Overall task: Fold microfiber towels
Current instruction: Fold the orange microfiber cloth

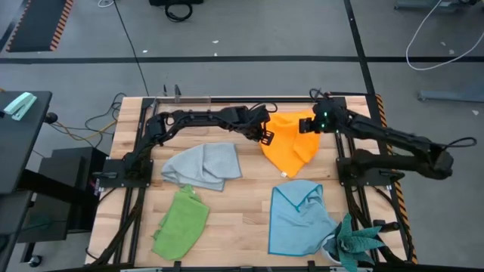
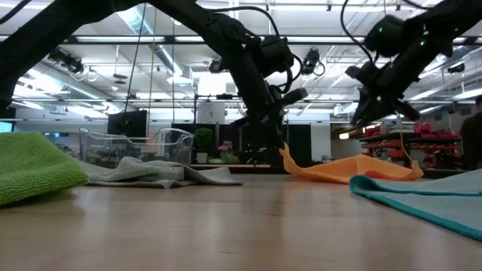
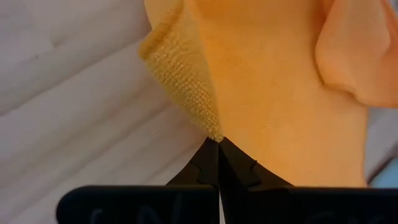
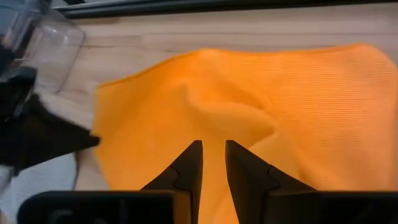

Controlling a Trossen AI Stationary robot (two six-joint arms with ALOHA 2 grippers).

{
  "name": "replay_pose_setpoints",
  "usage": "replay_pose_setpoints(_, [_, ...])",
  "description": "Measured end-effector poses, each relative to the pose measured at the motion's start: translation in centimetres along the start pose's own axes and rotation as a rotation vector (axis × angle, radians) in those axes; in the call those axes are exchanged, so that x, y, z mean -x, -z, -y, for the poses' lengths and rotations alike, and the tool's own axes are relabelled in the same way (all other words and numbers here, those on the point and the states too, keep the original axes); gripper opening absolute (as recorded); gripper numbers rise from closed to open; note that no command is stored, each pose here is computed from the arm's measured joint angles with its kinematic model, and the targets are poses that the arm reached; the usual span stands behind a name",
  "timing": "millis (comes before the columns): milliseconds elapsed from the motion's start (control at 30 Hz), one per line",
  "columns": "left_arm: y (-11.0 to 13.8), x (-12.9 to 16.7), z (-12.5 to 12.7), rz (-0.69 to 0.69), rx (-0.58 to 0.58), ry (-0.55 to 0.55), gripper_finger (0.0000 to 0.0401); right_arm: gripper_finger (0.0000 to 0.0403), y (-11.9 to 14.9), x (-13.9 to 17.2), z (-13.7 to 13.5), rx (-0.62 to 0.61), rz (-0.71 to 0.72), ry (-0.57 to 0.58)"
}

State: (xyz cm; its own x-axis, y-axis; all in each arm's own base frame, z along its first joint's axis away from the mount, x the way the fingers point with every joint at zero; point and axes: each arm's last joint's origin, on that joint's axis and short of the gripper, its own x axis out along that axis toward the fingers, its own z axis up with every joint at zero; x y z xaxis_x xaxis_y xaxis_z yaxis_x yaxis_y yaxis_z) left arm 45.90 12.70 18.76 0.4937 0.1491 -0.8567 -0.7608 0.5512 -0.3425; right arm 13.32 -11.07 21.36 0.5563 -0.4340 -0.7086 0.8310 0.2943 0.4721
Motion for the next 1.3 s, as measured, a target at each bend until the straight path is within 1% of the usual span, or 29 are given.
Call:
replay_pose_setpoints(133, [0.8, 0.0, 0.6, -0.021, -0.019, -0.007, 0.0002, 0.0084, -1.2, -1.1, 1.7, -0.028, -0.063, -0.007])
replay_pose_setpoints(300, [1.6, 0.1, 1.3, -0.038, -0.044, -0.003, 0.0003, 0.0107, -2.2, -2.2, 3.5, -0.059, -0.093, 0.030])
replay_pose_setpoints(433, [2.3, 0.1, 1.4, -0.071, -0.062, -0.027, 0.0002, 0.0130, -2.2, -3.0, 4.2, -0.082, -0.132, 0.067])
replay_pose_setpoints(567, [2.8, 0.7, 1.5, -0.096, -0.092, -0.048, 0.0003, 0.0146, -2.1, -3.4, 4.3, -0.086, -0.154, 0.075])
replay_pose_setpoints(733, [3.0, 1.7, 1.7, -0.105, -0.118, -0.063, 0.0003, 0.0150, -1.0, -2.9, 3.3, -0.056, -0.231, 0.009])
replay_pose_setpoints(867, [2.5, 3.2, 1.3, -0.061, -0.125, -0.119, 0.0002, 0.0144, 0.3, -1.6, 1.7, -0.018, -0.268, -0.040])
replay_pose_setpoints(900, [2.2, 3.6, 1.2, -0.046, -0.131, -0.118, 0.0002, 0.0142, 0.6, -1.3, 1.2, -0.009, -0.270, -0.058])
replay_pose_setpoints(1000, [1.4, 5.0, 1.0, -0.016, -0.146, -0.106, 0.0002, 0.0136, 1.4, -0.4, 0.0, 0.003, -0.270, -0.114])
replay_pose_setpoints(1067, [0.6, 5.8, 1.0, 0.024, -0.137, -0.079, 0.0002, 0.0134, 1.9, 0.1, -0.8, 0.014, -0.266, -0.148])
replay_pose_setpoints(1133, [0.3, 6.3, 0.8, 0.034, -0.139, -0.073, 0.0002, 0.0131, 2.3, 0.2, -1.7, 0.031, -0.267, -0.196])
replay_pose_setpoints(1167, [0.0, 6.4, 0.9, 0.055, -0.146, -0.052, 0.0002, 0.0131, 2.6, 0.2, -2.1, 0.041, -0.271, -0.210])
replay_pose_setpoints(1300, [-0.4, 6.8, 1.2, 0.086, -0.149, -0.006, 0.0002, 0.0127, 3.7, 0.1, -3.3, 0.082, -0.260, -0.213])
